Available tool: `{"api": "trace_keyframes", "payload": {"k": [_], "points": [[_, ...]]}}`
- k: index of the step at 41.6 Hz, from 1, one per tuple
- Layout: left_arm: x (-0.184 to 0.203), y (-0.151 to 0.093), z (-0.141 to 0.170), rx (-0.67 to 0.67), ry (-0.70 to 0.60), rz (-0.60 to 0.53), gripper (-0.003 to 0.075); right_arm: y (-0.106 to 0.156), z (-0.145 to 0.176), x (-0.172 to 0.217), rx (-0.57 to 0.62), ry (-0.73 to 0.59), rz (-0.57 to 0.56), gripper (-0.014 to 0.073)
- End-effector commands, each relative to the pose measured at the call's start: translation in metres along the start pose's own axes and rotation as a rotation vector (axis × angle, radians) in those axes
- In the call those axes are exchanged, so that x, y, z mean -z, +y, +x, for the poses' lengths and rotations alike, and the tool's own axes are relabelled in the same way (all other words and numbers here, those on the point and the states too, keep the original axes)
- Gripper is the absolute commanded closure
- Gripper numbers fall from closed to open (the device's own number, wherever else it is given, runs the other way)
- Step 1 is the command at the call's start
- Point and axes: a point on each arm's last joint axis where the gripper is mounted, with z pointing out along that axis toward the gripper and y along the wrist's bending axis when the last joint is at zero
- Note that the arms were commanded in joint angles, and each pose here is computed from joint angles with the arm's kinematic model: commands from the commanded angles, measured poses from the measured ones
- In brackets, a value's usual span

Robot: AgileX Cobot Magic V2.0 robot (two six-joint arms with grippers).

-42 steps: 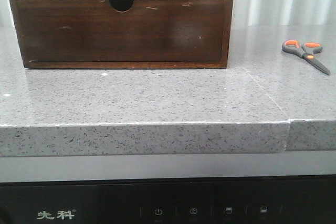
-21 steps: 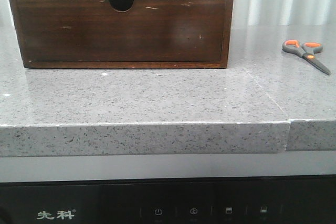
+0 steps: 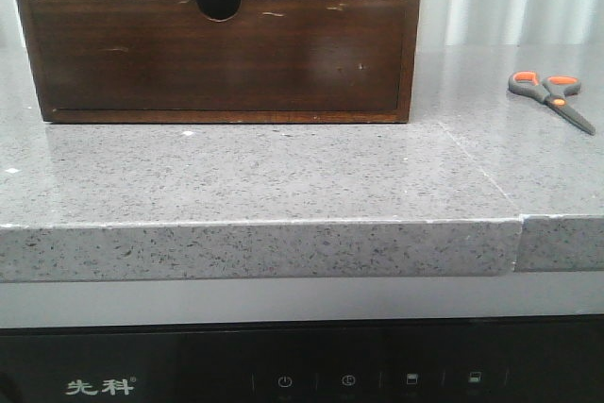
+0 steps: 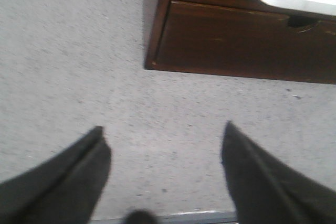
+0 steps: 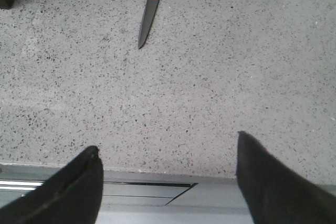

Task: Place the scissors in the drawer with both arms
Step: 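Reach the left gripper to the drawer's white handle and grasp it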

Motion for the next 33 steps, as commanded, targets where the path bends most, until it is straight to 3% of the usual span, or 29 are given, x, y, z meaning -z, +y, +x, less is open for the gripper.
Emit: {"api": "trace_keyframes", "payload": {"k": [1,8,17,28,33], "points": [[-0.007,-0.007,-0.014,0.131,-0.06,0.079,0.0143,-0.002,-0.012,0.004,0.015,-0.086,0.013,0.0018],[-0.028,-0.017,-0.021,0.377,-0.035,0.233,0.0143,-0.002,-0.012,0.004,0.015,-0.086,0.013,0.0022],[-0.055,-0.029,-0.035,0.519,-0.052,0.455,0.0143,-0.002,-0.012,0.004,0.015,-0.086,0.013,0.0022],[-0.09,-0.033,-0.043,0.665,-0.035,0.63,0.0148,-0.002,-0.012,0.004,0.015,-0.086,0.013,0.0022],[-0.106,-0.036,-0.049,0.731,-0.013,0.723,0.0185,-0.002,-0.012,0.004,0.015,-0.086,0.013,0.0022]]}}
